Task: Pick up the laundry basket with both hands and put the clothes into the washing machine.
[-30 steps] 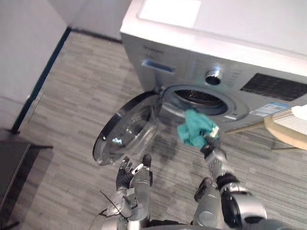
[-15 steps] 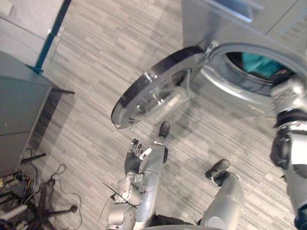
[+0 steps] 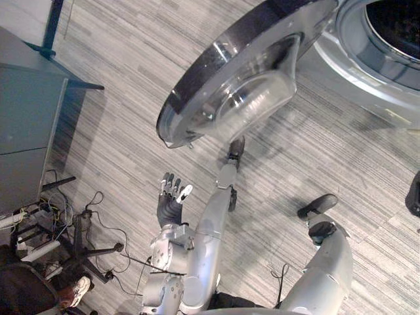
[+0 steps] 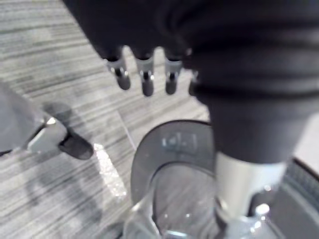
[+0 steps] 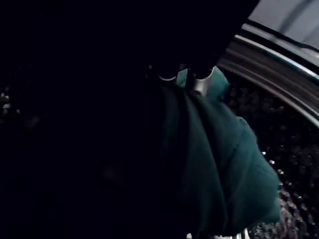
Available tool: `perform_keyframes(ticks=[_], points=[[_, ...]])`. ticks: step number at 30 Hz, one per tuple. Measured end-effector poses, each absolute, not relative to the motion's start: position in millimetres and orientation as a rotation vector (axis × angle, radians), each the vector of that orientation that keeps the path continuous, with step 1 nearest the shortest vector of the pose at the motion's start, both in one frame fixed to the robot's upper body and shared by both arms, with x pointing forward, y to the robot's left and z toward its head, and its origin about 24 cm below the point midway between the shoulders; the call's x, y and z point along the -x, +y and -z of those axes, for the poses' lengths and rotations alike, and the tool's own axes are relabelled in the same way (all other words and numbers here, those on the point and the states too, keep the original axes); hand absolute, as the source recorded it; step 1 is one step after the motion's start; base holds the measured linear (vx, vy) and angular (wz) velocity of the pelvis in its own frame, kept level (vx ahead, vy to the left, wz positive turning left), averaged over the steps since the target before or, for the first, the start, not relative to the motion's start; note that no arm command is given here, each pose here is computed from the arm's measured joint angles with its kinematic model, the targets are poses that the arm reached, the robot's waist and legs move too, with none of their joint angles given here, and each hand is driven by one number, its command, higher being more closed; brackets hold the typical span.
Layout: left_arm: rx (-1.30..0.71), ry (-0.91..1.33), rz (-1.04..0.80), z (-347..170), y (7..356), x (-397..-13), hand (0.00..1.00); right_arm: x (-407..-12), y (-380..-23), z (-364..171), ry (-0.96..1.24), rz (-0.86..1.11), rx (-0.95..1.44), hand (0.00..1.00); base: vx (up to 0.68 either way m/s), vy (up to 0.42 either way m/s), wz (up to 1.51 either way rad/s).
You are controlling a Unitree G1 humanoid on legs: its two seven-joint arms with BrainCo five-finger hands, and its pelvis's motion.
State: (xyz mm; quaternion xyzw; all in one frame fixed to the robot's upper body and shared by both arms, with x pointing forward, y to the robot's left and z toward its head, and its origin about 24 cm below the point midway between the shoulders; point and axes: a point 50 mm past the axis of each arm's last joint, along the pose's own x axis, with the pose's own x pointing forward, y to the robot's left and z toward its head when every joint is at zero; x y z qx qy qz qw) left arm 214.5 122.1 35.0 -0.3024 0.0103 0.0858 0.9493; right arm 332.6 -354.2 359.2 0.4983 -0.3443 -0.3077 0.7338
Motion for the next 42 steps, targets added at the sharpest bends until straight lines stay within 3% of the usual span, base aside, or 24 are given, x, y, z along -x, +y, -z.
perform_keyframes(ticks=[10, 14, 20, 27, 30, 35, 42], points=[[0.634, 0.022, -0.164, -35, 120, -215, 0.00, -333, -350, -353, -0.797, 0.638, -1.318, 0.00, 0.03, -0.020, 0.05], [0.637, 0.025, -0.149, -36, 117, -215, 0.00, -341, -347, -345, -0.718, 0.628, -1.195, 0.00, 0.02, -0.025, -0.06], [0.619, 0.034, -0.128, -33, 114, -223, 0.00, -355, -339, -289, -0.617, 0.618, -1.013, 0.00, 0.05, -0.012, -0.16], [0.595, 0.097, -0.155, -16, 117, -228, 0.00, -355, -324, -176, -0.384, 0.647, -0.932, 0.00, 0.05, 0.015, -0.15], [0.592, 0.119, -0.176, -9, 122, -228, 0.00, -336, -296, -101, -0.218, 0.677, -0.940, 0.00, 0.04, -0.028, -0.23], [0.577, 0.207, -0.272, 14, 139, -222, 0.00, -268, -243, 13, 0.090, 0.751, -0.974, 0.00, 0.06, -0.060, -0.35], [0.565, 0.264, -0.315, 31, 152, -202, 0.00, -170, -220, 78, 0.296, 0.864, -0.966, 0.00, 0.03, -0.054, -0.25]])
